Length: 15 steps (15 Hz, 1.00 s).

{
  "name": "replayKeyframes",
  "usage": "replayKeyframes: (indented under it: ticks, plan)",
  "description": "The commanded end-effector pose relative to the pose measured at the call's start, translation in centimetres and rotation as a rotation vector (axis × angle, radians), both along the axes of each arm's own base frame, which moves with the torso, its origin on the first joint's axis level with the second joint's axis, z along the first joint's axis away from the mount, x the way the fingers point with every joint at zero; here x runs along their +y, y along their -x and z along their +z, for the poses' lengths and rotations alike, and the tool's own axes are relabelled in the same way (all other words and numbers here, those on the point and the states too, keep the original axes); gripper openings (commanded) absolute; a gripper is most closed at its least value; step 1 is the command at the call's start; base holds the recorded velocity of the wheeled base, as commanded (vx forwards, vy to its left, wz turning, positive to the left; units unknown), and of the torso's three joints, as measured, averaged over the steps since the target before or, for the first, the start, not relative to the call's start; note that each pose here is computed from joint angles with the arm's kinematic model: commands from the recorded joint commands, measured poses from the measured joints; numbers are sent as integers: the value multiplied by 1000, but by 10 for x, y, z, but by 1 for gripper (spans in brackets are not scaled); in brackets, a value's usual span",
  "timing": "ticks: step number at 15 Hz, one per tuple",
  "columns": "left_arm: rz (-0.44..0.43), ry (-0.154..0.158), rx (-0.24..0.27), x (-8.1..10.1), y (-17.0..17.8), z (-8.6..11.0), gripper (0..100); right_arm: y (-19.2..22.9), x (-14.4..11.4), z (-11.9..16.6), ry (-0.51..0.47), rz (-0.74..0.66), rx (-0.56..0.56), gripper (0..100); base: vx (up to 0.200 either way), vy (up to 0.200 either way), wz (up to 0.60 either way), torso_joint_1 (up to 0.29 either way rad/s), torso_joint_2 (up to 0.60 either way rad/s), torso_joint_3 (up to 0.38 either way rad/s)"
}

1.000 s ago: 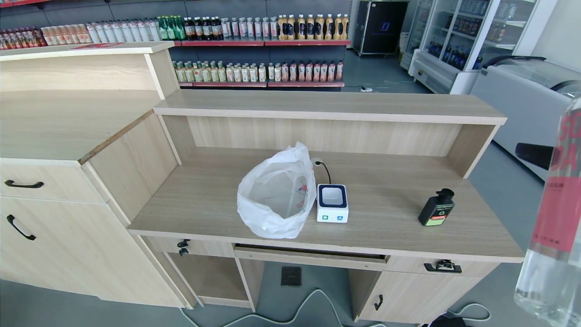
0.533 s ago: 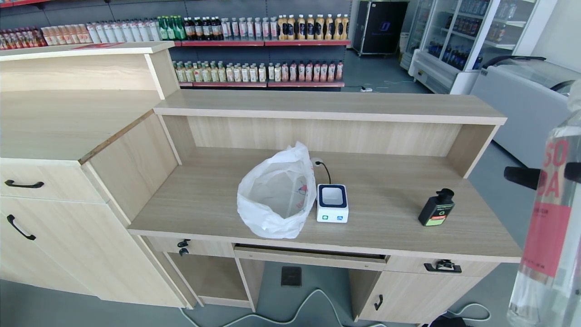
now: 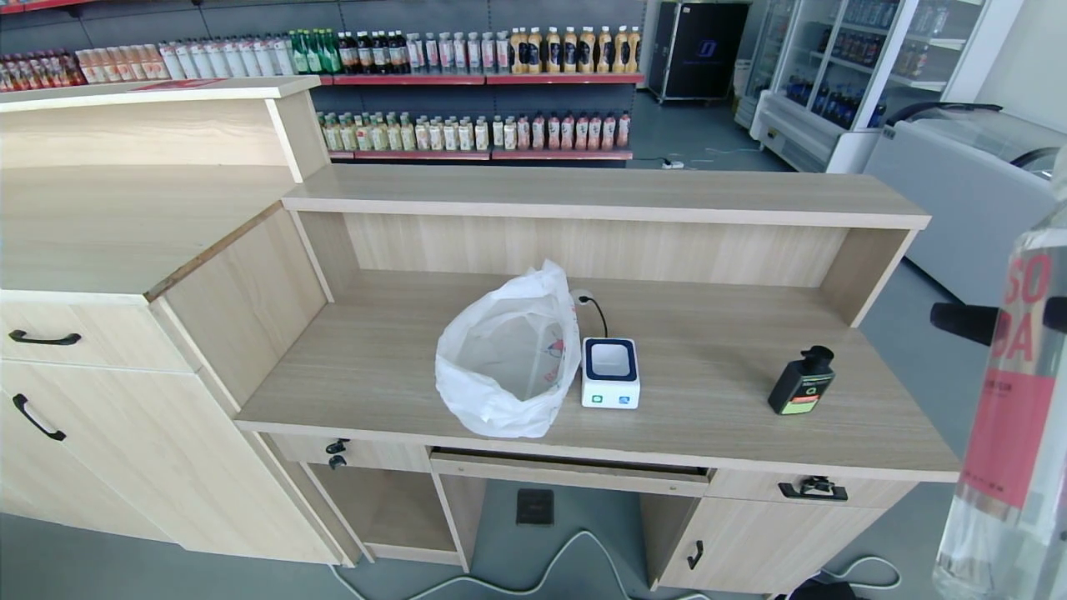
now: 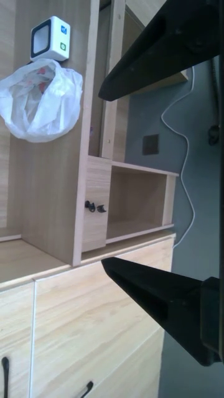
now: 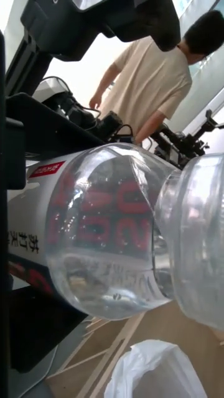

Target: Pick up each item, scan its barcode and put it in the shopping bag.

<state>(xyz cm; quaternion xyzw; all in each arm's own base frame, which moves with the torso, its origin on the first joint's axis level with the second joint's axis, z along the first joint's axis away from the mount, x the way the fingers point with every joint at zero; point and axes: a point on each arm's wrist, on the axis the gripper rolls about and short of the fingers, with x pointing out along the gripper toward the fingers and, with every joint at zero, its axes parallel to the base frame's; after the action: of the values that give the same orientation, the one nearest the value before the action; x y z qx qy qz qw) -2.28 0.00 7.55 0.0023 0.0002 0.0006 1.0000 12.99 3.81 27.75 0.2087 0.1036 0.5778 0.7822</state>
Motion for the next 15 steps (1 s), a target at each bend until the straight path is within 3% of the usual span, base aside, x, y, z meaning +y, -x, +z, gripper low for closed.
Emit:
replayKeyframes:
  ticks: [1,8,11,13,15]
  plan:
    - [0,0,0,0,0,0,100,-1,0,1,0,1,-4,0,0,0,0,0,0,0]
    - [0,0,0,0,0,0,100,-5,-5,1,6,-45,-17,0,0,0,0,0,0,0]
    - [0,0,0,0,0,0,100,-34,-14,-15,84,-287,-95,0,0,0,0,0,0,0]
    - [0,0,0,0,0,0,100,-60,-22,-33,192,-506,-123,0,0,0,0,0,0,0]
    - [0,0,0,0,0,0,100,-91,-37,-57,416,-755,-183,0,0,0,0,0,0,0]
